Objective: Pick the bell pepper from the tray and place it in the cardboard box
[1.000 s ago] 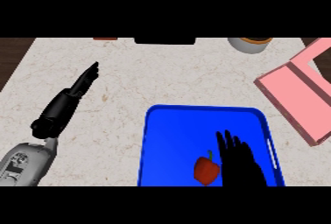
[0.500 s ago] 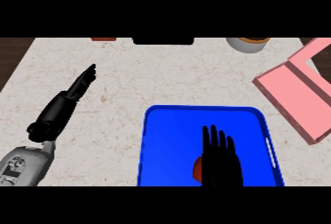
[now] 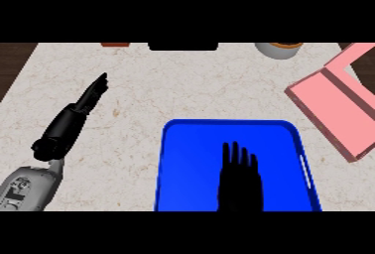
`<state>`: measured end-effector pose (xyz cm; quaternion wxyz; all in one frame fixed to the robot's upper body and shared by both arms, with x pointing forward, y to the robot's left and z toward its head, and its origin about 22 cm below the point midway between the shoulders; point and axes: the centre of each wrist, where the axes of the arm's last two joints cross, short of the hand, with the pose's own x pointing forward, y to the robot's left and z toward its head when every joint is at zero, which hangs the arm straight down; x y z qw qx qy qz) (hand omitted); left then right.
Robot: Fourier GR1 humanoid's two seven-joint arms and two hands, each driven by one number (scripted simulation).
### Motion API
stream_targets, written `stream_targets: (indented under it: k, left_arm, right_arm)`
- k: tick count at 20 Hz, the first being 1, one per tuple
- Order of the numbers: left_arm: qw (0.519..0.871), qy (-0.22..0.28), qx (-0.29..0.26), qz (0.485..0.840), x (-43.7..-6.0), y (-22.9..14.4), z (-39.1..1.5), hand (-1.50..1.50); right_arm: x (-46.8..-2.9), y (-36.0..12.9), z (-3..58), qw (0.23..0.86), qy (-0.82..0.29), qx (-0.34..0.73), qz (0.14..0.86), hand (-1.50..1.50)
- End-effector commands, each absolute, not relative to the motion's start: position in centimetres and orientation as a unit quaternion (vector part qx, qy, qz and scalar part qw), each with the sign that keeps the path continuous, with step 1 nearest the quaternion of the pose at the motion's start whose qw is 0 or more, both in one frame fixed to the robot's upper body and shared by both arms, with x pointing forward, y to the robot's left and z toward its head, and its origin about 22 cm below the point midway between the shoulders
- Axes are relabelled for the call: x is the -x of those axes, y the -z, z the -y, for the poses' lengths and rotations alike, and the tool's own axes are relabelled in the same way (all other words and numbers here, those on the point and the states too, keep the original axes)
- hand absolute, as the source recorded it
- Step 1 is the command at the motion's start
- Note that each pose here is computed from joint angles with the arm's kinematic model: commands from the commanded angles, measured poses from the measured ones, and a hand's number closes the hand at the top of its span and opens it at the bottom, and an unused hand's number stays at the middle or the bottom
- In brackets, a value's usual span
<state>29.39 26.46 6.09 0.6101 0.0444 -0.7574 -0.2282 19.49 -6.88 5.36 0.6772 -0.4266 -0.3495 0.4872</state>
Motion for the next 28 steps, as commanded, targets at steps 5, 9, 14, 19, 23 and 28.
stream_targets:
  k: [5,9,14,19,23,28]
  left_arm:
    - [0.613,0.231,-0.042,0.755,-28.9,-7.1,-26.9,0.00]
    - [0.607,0.238,-0.044,0.757,-29.0,-6.2,-27.4,0.00]
    - [0.614,0.227,-0.043,0.755,-28.5,-6.1,-28.5,0.00]
    - [0.616,0.223,-0.042,0.754,-29.7,-5.5,-28.0,0.00]
    - [0.613,0.231,-0.037,0.755,-29.0,-7.3,-26.6,0.00]
    - [0.615,0.232,-0.046,0.752,-30.2,-6.6,-26.1,0.00]
  right_arm:
    - [-20.6,-3.5,7.1,0.703,-0.472,0.475,0.239,-1.50]
    - [-21.4,-3.5,6.7,0.701,-0.463,0.493,0.225,-1.50]
    - [-20.0,-1.4,7.4,0.712,-0.455,0.483,0.229,-1.50]
    - [-19.1,-1.2,6.9,0.702,-0.485,0.465,0.238,1.50]
    - [-19.9,0.4,7.7,0.655,-0.515,0.475,0.283,1.50]
    - [-20.7,-0.5,7.1,0.615,-0.518,0.508,0.307,1.50]
